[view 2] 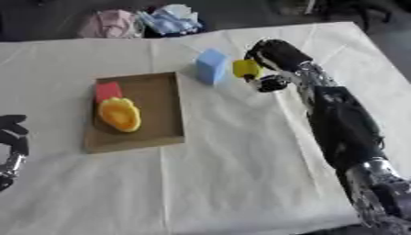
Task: Pick up objects on the table and place them in the box.
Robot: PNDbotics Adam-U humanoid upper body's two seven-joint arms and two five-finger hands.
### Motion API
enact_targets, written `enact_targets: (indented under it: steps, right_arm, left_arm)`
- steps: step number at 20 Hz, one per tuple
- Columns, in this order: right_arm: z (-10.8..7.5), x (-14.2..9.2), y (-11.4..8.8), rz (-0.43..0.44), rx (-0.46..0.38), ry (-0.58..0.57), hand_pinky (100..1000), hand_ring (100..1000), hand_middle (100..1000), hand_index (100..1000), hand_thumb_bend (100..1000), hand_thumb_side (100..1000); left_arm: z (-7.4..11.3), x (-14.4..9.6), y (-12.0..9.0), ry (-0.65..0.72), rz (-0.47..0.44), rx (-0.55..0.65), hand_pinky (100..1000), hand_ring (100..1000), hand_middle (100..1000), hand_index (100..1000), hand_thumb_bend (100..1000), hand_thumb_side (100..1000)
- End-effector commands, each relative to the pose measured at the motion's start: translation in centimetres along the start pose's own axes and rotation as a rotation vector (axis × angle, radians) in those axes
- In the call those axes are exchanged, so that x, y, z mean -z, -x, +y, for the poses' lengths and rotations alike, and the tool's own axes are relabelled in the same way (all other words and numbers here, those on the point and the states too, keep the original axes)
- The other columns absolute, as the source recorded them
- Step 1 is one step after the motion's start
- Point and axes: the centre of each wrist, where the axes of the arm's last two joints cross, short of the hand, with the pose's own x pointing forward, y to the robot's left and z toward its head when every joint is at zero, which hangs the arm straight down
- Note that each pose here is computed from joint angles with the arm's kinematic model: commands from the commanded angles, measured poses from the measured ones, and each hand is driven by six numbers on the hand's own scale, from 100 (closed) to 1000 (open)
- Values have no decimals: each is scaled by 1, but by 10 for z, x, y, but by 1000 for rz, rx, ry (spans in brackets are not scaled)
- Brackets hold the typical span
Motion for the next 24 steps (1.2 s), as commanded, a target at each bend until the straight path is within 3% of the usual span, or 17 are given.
enact_targets:
  steps: [1, 3, 4, 5, 9, 15, 18, 24]
  right_arm:
    - [-27, 21, -6, -129, -6, 57, 671, 553, 247, 318, 100, 197]
    - [-31, 32, -15, -230, 5, 38, 678, 562, 257, 329, 100, 199]
    - [-33, 41, -23, -273, 4, 23, 683, 569, 264, 338, 100, 247]
    - [-35, 50, -32, -315, 1, 6, 685, 573, 268, 342, 100, 202]
    - [-38, 84, -74, -466, 0, -69, 697, 592, 292, 371, 100, 208]
    - [-36, 110, -121, -617, 46, -184, 719, 619, 339, 424, 100, 215]
    - [-35, 114, -132, -662, 71, -262, 745, 666, 418, 513, 100, 226]
    - [-48, 117, -143, -755, 55, -439, 797, 772, 648, 790, 100, 262]
  left_arm:
    - [7, 0, -3, -12, -18, 11, 659, 565, 613, 839, 100, 554]
    - [7, 1, -3, -11, -19, 11, 659, 565, 613, 839, 100, 554]
    - [7, 1, -3, -11, -20, 11, 660, 565, 613, 839, 100, 555]
    - [6, 1, -4, -10, -21, 10, 660, 565, 613, 839, 100, 555]
    - [6, 1, -4, -6, -26, 9, 660, 565, 613, 839, 100, 556]
    - [6, 2, -5, -2, -30, 8, 660, 565, 612, 839, 100, 557]
    - [6, 2, -5, -1, -30, 7, 660, 565, 612, 839, 100, 558]
    - [6, 2, -5, 2, -31, 6, 660, 565, 612, 839, 100, 560]
